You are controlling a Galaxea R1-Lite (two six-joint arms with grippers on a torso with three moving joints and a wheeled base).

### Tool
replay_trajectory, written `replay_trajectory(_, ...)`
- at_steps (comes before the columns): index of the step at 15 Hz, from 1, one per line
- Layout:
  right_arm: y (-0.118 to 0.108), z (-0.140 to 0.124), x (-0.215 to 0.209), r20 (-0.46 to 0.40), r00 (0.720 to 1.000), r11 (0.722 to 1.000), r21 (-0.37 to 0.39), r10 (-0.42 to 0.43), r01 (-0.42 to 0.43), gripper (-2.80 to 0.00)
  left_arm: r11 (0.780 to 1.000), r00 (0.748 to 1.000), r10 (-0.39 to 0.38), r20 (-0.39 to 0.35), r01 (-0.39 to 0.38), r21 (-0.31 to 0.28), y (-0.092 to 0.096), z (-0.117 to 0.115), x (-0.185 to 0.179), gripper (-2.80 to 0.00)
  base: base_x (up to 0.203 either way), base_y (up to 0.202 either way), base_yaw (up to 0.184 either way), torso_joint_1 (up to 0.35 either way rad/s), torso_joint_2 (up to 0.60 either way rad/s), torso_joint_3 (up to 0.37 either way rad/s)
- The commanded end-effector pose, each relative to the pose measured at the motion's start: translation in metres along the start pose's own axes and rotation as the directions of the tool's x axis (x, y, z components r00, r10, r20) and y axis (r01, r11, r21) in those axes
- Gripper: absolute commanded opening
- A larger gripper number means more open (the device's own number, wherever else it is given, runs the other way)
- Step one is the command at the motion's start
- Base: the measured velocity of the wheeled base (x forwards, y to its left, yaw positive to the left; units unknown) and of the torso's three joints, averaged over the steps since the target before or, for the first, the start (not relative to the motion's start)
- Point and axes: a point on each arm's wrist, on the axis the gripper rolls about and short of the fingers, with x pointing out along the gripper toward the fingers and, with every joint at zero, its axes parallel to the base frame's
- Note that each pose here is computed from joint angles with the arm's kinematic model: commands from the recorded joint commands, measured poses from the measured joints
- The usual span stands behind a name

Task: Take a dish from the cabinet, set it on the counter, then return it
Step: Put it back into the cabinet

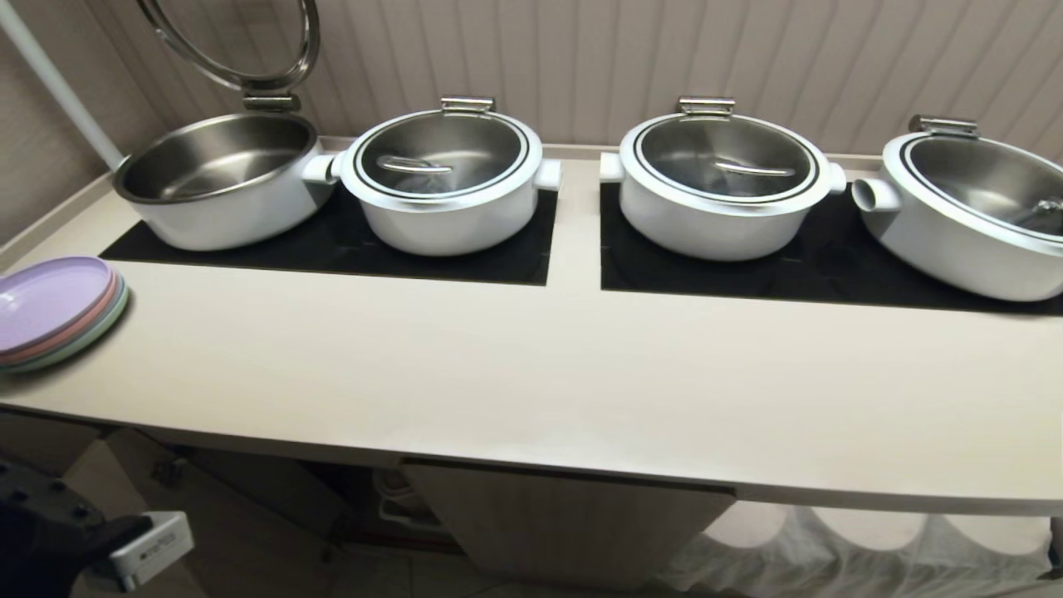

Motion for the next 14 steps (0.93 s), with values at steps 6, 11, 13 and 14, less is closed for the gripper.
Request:
replay_trajectory(6, 0.0000, -0.0002, 0.0000, -0.001, 1.000, 1.000, 0.000, 0.000, 0.000, -2.80, 1.000, 1.000, 0.002, -0.007, -0.002, -0.003, 0.0001, -0.0001, 0.0004, -2.80, 0.000, 0.197, -0.003, 0.003, 0.00, 0.001)
replay_trajectory(11, 0.0000, -0.0002, 0.0000, -0.001, 1.000, 1.000, 0.000, 0.000, 0.000, -2.80, 1.000, 1.000, 0.006, -0.020, -0.006, -0.003, -0.0003, 0.0013, 0.0023, -2.80, 0.000, 0.125, 0.000, 0.001, 0.00, 0.000)
replay_trajectory(13, 0.0000, 0.0000, 0.0000, 0.000, 1.000, 1.000, 0.000, 0.000, 0.000, -2.80, 1.000, 1.000, 0.005, -0.017, -0.005, -0.003, -0.0005, 0.0017, 0.0022, -2.80, 0.000, 0.000, 0.000, 0.000, 0.00, 0.000)
replay_trajectory(14, 0.0000, -0.0002, 0.0000, -0.001, 1.000, 1.000, 0.000, 0.000, 0.000, -2.80, 1.000, 1.000, 0.005, -0.020, -0.005, -0.004, -0.0005, 0.0016, 0.0026, -2.80, 0.000, 0.000, 0.000, 0.000, 0.00, 0.000)
